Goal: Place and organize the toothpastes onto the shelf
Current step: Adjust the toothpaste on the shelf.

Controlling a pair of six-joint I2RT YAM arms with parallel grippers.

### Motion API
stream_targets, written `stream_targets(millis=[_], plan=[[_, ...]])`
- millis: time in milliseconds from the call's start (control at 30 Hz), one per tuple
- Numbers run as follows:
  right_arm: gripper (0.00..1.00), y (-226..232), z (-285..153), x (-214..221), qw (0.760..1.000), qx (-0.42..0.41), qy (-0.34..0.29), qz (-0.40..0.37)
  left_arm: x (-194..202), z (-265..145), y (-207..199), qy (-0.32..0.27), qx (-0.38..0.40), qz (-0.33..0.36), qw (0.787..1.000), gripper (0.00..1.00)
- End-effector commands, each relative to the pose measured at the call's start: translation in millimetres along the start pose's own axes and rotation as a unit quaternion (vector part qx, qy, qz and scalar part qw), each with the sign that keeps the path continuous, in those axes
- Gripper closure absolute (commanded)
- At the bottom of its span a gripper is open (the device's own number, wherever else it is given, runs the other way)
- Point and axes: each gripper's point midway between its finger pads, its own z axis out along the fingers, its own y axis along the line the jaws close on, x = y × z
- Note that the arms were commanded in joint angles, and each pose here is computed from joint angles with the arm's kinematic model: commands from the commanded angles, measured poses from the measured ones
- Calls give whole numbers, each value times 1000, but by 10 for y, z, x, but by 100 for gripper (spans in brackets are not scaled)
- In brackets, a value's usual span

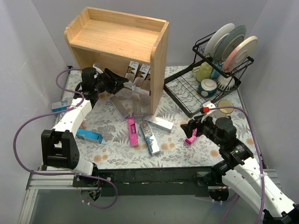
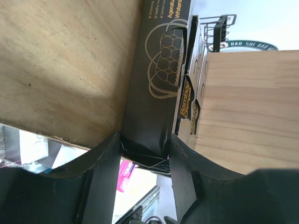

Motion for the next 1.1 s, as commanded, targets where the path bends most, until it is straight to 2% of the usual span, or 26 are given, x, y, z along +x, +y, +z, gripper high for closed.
stream_targets(millis=[0, 100, 267, 467, 600, 900, 1067], plan=[[10, 11, -19, -182, 1000, -1, -30, -3, 116, -73, -179, 43, 15, 38, 998, 73], [10, 12, -15, -172, 1000, -1, -29, -3, 146, -55, -156, 61, 6, 44, 997, 70], [10, 8, -23, -178, 1000, 0, -30, -3, 122, -62, -118, 53, -8, 47, 997, 50], [10, 11, -23, -178, 1000, -1, -30, -2, -26, -153, -144, 6, -29, 72, 997, 30], [10, 10, -21, -175, 1000, -1, -30, -3, -131, -228, -174, -27, -39, 96, 994, 22], [10, 5, -20, -175, 1000, 1, -29, -3, -324, -424, -175, -92, -69, 152, 982, 16], [10, 10, -6, -170, 1000, -1, -27, -3, -482, -435, -317, -147, -29, 185, 971, 31]])
